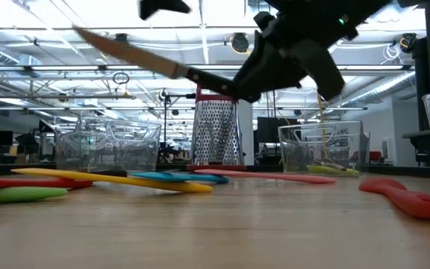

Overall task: Pick & Place Kitchen Items
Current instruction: Put the silver knife into the top left transparent bin

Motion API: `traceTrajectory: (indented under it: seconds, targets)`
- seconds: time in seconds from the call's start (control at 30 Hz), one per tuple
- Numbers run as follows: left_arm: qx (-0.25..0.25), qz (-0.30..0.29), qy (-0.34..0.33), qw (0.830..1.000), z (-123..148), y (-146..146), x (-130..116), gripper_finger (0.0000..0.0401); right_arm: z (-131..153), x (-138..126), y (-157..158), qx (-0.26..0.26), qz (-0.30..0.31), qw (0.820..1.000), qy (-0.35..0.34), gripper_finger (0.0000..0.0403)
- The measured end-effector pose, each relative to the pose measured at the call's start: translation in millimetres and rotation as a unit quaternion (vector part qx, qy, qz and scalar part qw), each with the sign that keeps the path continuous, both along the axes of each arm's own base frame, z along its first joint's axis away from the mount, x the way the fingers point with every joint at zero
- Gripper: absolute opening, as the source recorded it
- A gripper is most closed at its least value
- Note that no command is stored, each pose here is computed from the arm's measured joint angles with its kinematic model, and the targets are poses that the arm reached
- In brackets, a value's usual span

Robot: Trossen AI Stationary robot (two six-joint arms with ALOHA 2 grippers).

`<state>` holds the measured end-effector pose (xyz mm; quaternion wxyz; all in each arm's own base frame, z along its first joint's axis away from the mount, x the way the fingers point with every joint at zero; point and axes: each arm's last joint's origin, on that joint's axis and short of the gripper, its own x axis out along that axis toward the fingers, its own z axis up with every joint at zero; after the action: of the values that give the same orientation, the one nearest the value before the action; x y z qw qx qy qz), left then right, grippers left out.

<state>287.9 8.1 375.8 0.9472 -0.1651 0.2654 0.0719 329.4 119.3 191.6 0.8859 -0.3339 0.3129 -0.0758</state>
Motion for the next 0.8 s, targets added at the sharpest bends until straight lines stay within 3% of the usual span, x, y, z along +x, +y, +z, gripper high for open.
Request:
traceTrajectory:
  seconds: [0.33,0.8]
  targets:
    - [0.096,0.051,0.006,0.994,28,-26,-66,0.0228,44,1,-33,0.101,-0.033,0.989,-0.099,0.0064]
    - [0.174,0.072,0.046,0.981,23,-57,-93,0.0227,89,-9,-45,0.174,-0.016,0.964,-0.199,0.0064]
